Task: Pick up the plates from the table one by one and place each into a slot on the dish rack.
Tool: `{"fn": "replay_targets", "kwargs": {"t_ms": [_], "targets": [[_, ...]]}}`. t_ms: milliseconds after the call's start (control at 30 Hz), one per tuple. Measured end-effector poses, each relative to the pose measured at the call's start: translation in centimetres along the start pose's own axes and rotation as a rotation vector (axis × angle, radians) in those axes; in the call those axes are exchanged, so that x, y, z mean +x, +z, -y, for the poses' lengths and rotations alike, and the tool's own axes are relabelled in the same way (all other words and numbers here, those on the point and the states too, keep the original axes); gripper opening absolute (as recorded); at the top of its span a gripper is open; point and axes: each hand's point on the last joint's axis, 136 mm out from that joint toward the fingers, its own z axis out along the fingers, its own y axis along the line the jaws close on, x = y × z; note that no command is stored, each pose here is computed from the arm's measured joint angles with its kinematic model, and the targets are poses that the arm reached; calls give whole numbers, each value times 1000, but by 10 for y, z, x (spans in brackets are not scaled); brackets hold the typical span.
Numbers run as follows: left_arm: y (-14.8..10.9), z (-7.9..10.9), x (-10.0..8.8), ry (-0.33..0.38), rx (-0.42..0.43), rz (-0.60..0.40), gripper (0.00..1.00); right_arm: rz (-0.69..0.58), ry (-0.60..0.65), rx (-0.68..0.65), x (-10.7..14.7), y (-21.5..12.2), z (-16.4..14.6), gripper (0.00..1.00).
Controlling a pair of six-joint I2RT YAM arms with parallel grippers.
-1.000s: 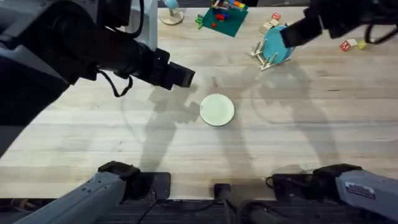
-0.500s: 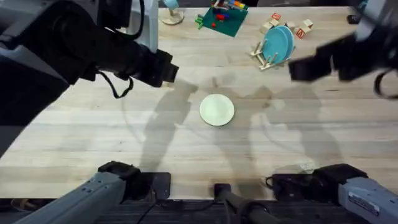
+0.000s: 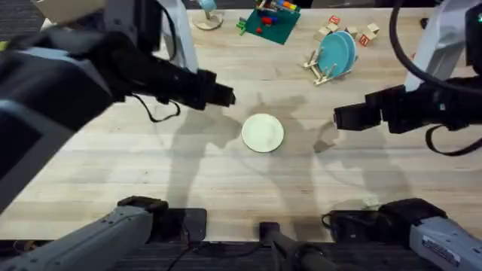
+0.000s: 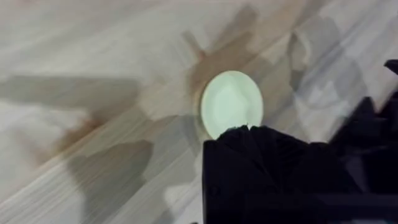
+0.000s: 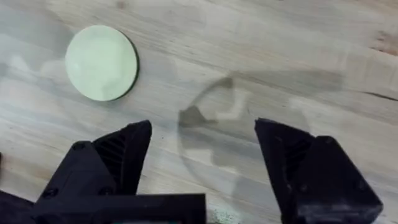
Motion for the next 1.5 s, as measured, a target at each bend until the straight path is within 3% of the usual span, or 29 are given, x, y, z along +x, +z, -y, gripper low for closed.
{"fn": "replay_targets", "kwargs": {"t_ms": [200, 367, 533, 1067, 1500], "targets": [[31, 3, 14, -54, 160, -32, 43, -7, 9, -20, 2, 0, -4, 996], [48, 0, 21, -102, 225, -76, 44, -9, 13, -27, 2, 0, -5, 996], [67, 5, 28, -96, 274, -123, 43, -13, 17, -27, 3, 0, -5, 996], [101, -9, 52, -139, 301, -224, 42, -13, 17, -27, 3, 0, -5, 996], [109, -17, 42, -101, 280, -182, 40, -13, 17, -27, 3, 0, -5, 996]]}}
